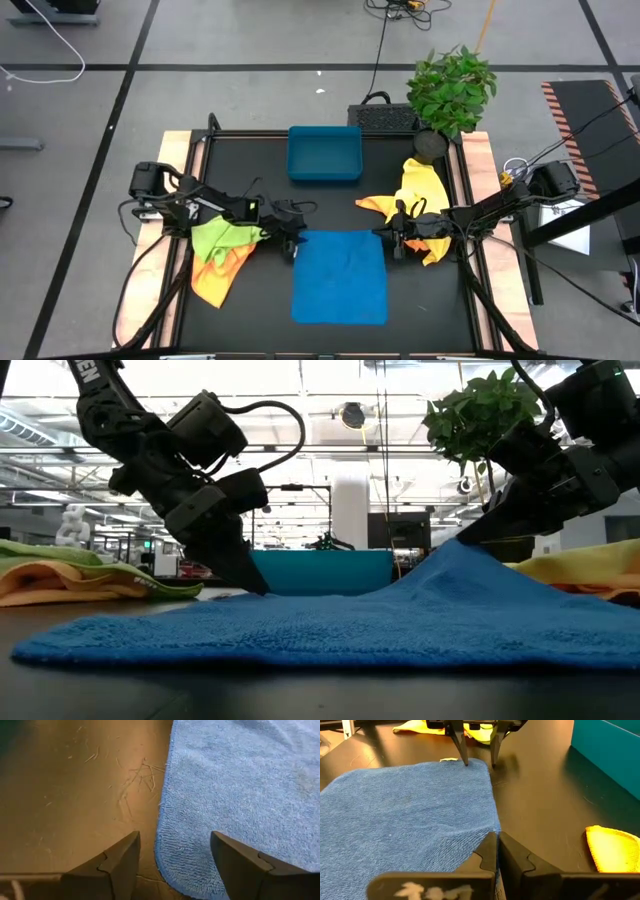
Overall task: Fold microfiber towels
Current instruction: Fold the blue microfiber cloth
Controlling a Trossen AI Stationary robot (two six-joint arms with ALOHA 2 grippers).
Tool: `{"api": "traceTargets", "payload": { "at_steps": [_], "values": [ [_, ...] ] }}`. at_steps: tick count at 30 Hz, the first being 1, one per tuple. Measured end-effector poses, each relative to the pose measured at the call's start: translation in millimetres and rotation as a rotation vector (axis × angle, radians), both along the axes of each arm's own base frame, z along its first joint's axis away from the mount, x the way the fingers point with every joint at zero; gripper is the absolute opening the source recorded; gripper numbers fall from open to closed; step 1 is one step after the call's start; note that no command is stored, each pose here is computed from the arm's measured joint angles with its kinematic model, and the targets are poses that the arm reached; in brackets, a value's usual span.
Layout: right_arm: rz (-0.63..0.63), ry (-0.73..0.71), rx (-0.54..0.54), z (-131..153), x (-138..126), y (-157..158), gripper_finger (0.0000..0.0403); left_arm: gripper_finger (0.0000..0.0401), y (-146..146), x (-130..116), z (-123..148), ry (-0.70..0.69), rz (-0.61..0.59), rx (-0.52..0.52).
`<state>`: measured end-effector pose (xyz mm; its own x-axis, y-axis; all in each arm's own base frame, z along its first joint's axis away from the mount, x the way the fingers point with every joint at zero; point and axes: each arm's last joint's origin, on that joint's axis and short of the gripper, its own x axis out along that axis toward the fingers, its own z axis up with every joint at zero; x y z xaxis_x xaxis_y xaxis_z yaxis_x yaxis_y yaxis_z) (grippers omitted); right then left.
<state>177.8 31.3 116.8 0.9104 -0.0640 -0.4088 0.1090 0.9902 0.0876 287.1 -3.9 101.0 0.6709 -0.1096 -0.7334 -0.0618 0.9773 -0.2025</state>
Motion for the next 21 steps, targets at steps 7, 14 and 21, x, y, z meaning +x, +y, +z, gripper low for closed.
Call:
{"api": "traceTargets", "payload": {
  "at_steps": [7,14,21],
  "values": [
    [0.000,0.005,-0.001,-0.4,-0.2,0.0,0.0000,0.0145,2.6,-4.7,-3.9,0.065,0.011,0.011],
    [0.003,0.023,-0.004,-1.9,-0.9,-0.1,0.0000,0.0066,5.7,-5.4,-4.7,0.065,-0.008,0.019],
    [0.001,0.023,0.000,-2.0,-0.9,-0.1,0.0000,0.0007,1.8,-7.5,-2.6,0.062,-0.121,0.001]
  ]
}}
